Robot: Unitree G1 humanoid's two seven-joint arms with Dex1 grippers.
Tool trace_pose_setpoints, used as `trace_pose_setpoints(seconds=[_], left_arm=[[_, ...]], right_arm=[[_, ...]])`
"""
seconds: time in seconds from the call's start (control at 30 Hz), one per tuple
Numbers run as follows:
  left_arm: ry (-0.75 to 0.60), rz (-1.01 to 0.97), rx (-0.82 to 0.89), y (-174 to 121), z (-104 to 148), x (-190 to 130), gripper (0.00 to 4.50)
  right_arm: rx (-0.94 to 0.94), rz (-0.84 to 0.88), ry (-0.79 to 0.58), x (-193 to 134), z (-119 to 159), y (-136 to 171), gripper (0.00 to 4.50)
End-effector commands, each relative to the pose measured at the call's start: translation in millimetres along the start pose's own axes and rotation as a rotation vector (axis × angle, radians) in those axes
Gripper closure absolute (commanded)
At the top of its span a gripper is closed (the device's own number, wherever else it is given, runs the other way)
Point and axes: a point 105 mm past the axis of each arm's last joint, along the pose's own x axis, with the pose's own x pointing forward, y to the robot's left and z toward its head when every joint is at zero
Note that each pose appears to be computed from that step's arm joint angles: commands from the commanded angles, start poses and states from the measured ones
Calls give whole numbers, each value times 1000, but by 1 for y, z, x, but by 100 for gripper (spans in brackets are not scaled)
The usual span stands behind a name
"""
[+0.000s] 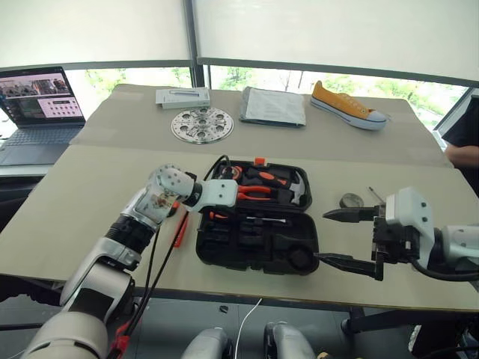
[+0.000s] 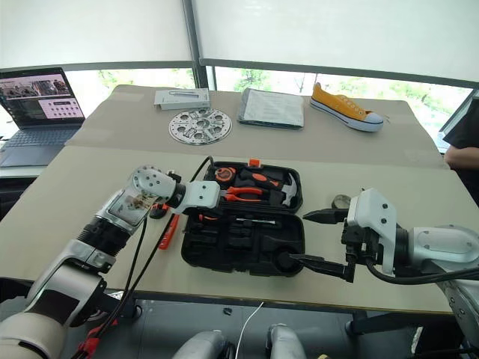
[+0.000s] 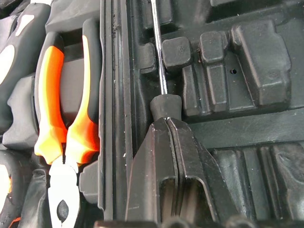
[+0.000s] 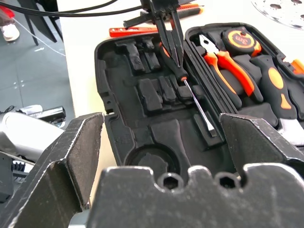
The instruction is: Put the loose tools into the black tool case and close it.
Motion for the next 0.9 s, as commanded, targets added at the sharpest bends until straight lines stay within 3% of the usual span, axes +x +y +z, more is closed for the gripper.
trace_pose_setpoints(seconds=[0.03, 0.2, 0.3, 0.33, 0.47, 0.67, 0.83, 0.9], left_arm=[[-275, 15, -163, 8, 37, -47, 334], [-480, 49, -238, 2, 64, -92, 147], [-491, 13, -235, -13, 69, -100, 25], [-491, -11, -229, -19, 70, -101, 6], [-531, -99, -243, -35, 82, -102, 6], [-485, -141, -213, -50, 84, -96, 6], [-453, -130, -203, -54, 81, -94, 6], [-437, -118, -196, -55, 79, -93, 0]], right_arm=[[79, -238, 29, -35, -16, -31, 0], [173, -416, 134, -78, -54, -53, 0], [203, -512, 182, -95, -73, -71, 0], [211, -541, 200, -100, -80, -78, 0], [223, -627, 291, -109, -109, -104, 0], [290, -630, 400, -102, -146, -122, 0], [345, -683, 397, -97, -160, -133, 0], [360, -684, 373, -94, -160, -134, 52]])
